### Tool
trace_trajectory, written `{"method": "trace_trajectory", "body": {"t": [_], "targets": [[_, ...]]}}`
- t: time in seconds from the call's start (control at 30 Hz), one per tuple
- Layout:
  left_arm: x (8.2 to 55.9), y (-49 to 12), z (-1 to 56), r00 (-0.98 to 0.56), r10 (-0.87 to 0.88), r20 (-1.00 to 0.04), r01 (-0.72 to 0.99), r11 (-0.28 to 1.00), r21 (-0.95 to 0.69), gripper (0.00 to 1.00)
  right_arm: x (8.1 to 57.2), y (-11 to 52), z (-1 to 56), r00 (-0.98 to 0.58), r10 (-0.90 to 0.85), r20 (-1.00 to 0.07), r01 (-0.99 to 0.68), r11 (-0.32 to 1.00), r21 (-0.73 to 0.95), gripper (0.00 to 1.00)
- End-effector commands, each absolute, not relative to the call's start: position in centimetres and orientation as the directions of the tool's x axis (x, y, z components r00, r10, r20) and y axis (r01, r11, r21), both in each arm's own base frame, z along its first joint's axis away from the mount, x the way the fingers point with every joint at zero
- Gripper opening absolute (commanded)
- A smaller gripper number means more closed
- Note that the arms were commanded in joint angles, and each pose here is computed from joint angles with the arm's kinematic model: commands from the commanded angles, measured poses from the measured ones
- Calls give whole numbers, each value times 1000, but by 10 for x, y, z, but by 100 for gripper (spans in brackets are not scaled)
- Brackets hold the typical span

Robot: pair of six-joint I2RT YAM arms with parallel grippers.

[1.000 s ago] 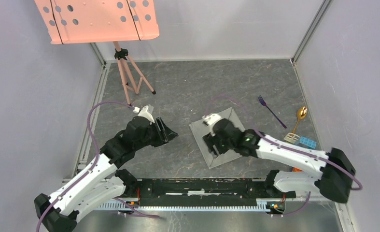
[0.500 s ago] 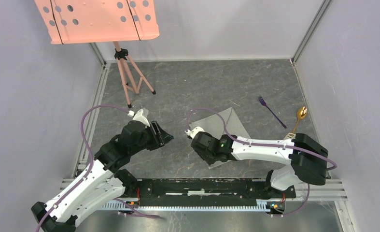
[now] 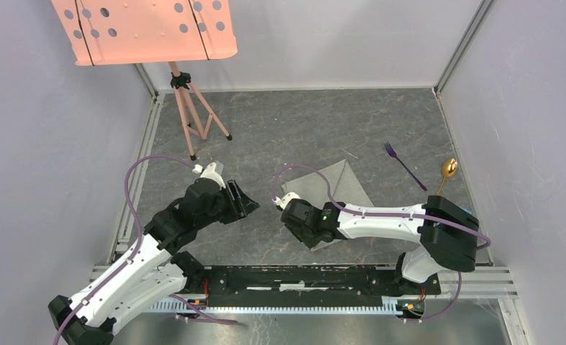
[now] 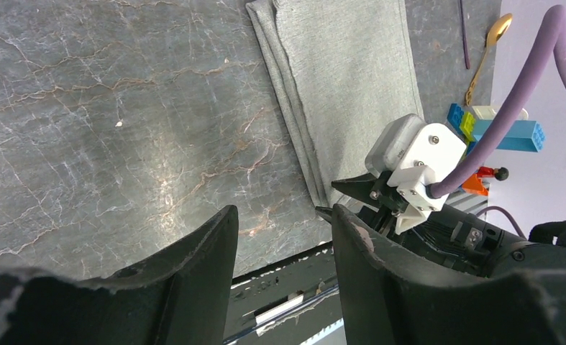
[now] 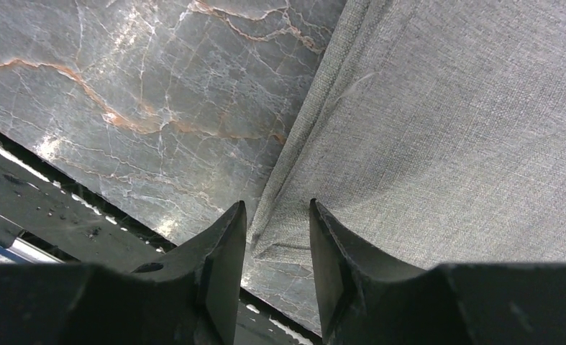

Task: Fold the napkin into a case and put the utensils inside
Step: Pick up the upper triangle-folded napkin from the center of the board.

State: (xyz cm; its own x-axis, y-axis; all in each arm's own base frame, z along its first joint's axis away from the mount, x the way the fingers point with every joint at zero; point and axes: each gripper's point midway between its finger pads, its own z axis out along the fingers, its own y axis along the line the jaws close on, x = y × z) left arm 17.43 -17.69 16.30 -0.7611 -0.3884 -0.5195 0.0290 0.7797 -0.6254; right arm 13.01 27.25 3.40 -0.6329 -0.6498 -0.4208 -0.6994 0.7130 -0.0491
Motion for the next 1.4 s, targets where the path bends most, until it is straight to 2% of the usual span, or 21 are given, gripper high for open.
{"method": "trace_trajectory", "body": {"t": [0.0, 0.57, 0.67, 0.83, 0.9, 0.93, 1.1, 1.37], "targets": [[180, -177, 165, -747, -379, -546, 48, 789, -613, 58, 132, 288, 38, -619, -642, -453, -712, 702, -22, 45], [180, -172, 169, -739, -379, -557, 46, 796, -603, 59, 129, 267, 5, -619, -691, -374, -716, 692, -92, 48], [180, -171, 167, -741, -376, -557, 43, 801, -597, 59, 131, 258, -2, -615, -699, -364, -710, 692, -130, 42], [180, -172, 158, -749, -390, -535, 13, 800, -600, 65, 140, 251, 1, -578, -718, -387, -695, 682, -228, 17], [183, -174, 150, -759, -413, -504, -24, 790, -612, 70, 144, 253, 7, -561, -716, -416, -686, 683, -249, 4], [184, -176, 147, -764, -429, -482, -45, 781, -623, 72, 146, 254, 11, -552, -713, -433, -683, 684, -256, 0], [198, -189, 125, -785, -544, -296, -218, 690, -690, 78, 151, 266, 35, -520, -659, -544, -677, 706, -208, 0], [237, -255, 112, -807, -588, -55, -287, 472, -834, 85, 142, 280, 51, -503, -583, -638, -708, 701, -82, 0]]}}
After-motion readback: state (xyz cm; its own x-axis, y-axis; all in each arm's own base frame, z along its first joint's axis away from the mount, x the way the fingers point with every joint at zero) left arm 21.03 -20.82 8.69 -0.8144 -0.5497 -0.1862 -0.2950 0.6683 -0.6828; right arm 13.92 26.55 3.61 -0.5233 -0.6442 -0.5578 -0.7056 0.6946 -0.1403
